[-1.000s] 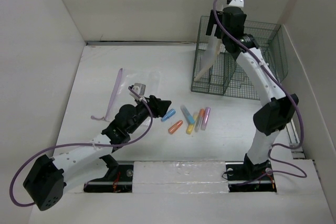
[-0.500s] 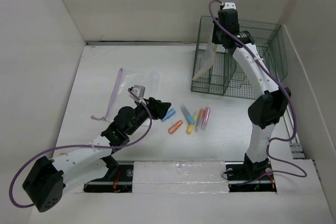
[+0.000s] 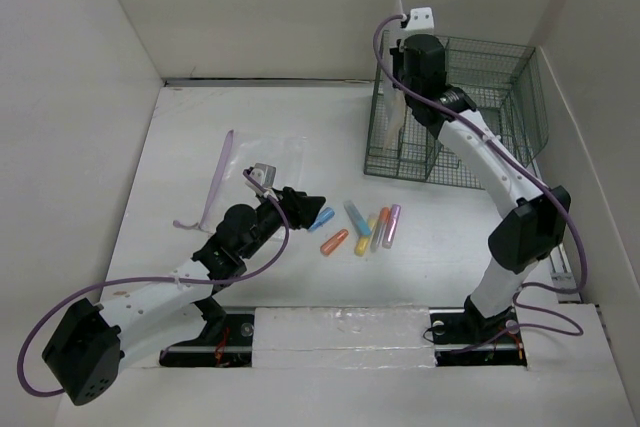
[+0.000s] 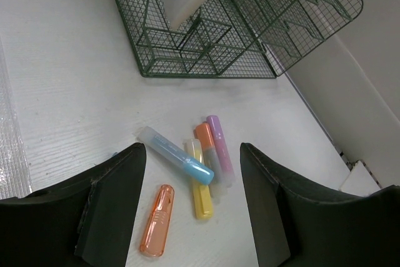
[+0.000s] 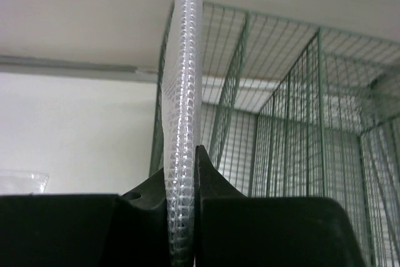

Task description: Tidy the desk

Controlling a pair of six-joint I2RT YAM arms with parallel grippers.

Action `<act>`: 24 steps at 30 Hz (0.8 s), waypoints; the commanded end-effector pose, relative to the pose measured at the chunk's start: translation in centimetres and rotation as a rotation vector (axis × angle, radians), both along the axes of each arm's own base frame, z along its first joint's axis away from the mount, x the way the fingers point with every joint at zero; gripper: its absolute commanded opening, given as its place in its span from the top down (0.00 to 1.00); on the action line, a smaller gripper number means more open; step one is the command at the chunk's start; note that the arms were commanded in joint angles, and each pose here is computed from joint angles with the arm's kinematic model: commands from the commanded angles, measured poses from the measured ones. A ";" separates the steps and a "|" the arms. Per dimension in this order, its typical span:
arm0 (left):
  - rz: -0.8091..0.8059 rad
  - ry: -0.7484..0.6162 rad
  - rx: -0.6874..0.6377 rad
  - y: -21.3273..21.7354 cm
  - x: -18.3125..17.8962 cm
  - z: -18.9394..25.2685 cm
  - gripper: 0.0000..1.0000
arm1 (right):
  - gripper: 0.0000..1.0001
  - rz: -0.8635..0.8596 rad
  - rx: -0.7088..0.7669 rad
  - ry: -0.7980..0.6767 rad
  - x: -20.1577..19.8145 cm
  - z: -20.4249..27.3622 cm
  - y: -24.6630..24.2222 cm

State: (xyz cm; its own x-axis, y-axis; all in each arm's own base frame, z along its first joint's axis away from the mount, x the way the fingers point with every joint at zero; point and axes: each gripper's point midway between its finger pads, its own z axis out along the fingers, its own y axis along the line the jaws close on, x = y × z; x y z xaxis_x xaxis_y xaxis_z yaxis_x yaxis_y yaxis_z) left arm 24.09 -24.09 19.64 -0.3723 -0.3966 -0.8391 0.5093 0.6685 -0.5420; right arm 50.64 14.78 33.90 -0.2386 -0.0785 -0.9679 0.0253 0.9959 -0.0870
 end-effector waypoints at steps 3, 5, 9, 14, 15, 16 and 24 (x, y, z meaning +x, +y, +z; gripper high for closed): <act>-0.013 -0.044 -0.045 -0.3 -0.2 1.5 0.43 | 1.00 -0.047 -0.013 -0.293 0.1 8.8 -1.4; -0.013 -0.045 -0.044 -0.3 -0.1 1.5 0.43 | 1.00 -0.044 -0.006 -0.326 0.3 9.5 -1.2; -0.010 -0.044 -0.042 -0.2 -0.1 1.5 0.43 | 1.00 -0.060 0.015 -0.347 0.7 9.2 -1.6; -0.007 -0.044 -0.040 -0.2 -0.1 1.4 0.43 | 1.00 -0.062 0.039 -0.344 1.0 6.7 -1.4; -0.007 -0.044 -0.040 -0.2 -0.1 1.4 0.43 | 1.00 -0.068 0.046 -0.337 1.1 6.3 -1.8; -0.007 -0.042 -0.038 -0.2 -0.1 1.3 0.43 | 1.00 -0.053 0.056 -0.331 1.2 6.0 -1.5; -0.007 -0.042 -0.040 -0.2 -0.1 1.4 0.43 | 1.00 -0.028 0.158 -0.258 0.9 2.9 -1.2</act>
